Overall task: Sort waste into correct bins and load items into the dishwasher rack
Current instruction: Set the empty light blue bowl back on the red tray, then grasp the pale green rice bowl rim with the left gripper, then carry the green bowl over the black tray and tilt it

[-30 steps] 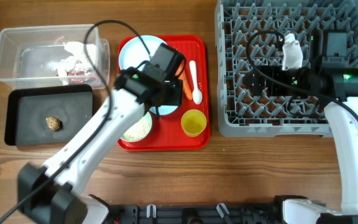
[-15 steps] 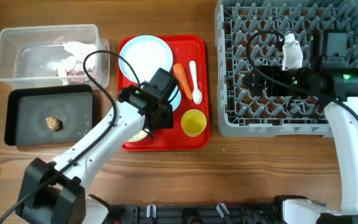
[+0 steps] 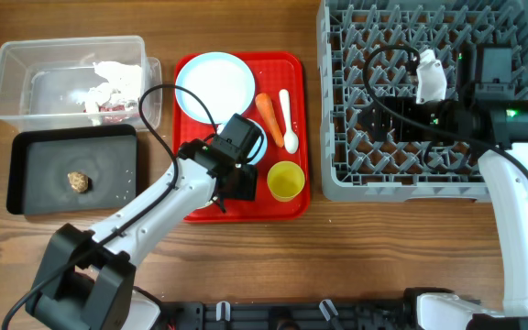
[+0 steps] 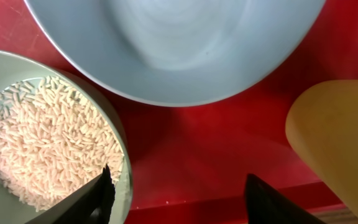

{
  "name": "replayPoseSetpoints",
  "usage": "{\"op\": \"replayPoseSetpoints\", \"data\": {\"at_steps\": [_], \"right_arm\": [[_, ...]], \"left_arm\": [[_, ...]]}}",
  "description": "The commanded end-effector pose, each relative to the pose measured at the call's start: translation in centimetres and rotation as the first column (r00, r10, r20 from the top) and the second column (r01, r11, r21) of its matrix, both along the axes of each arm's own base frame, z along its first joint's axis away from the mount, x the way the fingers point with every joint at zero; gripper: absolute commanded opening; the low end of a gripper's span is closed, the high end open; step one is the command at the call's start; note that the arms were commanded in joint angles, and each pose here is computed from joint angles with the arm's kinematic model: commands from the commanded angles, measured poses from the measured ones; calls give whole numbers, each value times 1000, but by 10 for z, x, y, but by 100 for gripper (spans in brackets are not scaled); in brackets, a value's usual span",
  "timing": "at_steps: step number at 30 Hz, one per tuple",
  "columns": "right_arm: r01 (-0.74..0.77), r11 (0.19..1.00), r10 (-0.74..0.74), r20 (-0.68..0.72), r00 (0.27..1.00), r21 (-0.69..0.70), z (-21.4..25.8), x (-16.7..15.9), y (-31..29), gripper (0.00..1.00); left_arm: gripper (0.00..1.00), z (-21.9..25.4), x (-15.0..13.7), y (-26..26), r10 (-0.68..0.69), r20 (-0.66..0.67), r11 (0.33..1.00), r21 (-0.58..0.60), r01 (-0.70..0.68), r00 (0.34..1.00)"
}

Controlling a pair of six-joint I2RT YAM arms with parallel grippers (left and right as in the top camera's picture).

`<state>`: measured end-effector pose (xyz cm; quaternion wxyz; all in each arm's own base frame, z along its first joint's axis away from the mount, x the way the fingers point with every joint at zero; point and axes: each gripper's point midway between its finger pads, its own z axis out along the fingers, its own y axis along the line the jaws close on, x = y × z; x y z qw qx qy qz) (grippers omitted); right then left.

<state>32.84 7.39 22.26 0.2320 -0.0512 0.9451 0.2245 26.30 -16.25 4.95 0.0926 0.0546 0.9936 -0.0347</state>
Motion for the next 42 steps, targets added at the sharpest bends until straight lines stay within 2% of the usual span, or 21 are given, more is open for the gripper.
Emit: {"op": "replayPoseSetpoints", "data": {"at_steps": [1,4,8,13,18,22,27,32,36,39,42], "right_arm": [[3,1000,-3,-3,1000,-3,-1,1,1,100],[3,1000,-3,-2,1000,-3,-1,2,1,100],[3,1000,-3,-3,1000,-3,-1,1,1,100],[3,1000,-3,-3,1000,-3,-1,2,1,100],[3,1000,-3,-2,1000,-3,-1,2,1,100],[3,1000,-3,-2,1000,-3,-1,2,1,100],[3,1000,-3,0,1000,-3,-1,2,1,100],[3,1000,-3,7,1000,-3,0,3,1,100],[3,1000,-3,14,1000,-3,1,5,1,100],[3,1000,-3,14,1000,-2,1,5,1,100],[3,1000,-3,14,1000,-2,1,5,1,100]], "left_arm": [[64,-7,2,10,-14,13,998,66,13,1000],[62,-6,6,13,-9,32,997,82,7,999],[41,-8,0,17,-9,5,995,99,9,1000],[35,-23,-13,26,1,-28,993,119,2,1000],[21,-28,-12,25,26,-13,994,105,-25,1000],[4,-27,-8,22,59,4,995,87,-59,998],[4,-8,-7,15,72,-27,997,31,-71,997],[4,58,13,26,164,7,981,-103,-163,986],[4,109,24,39,235,47,924,-321,-208,971],[4,123,27,61,265,51,890,-397,-224,963],[4,124,28,94,311,37,869,-417,-268,950]]}}
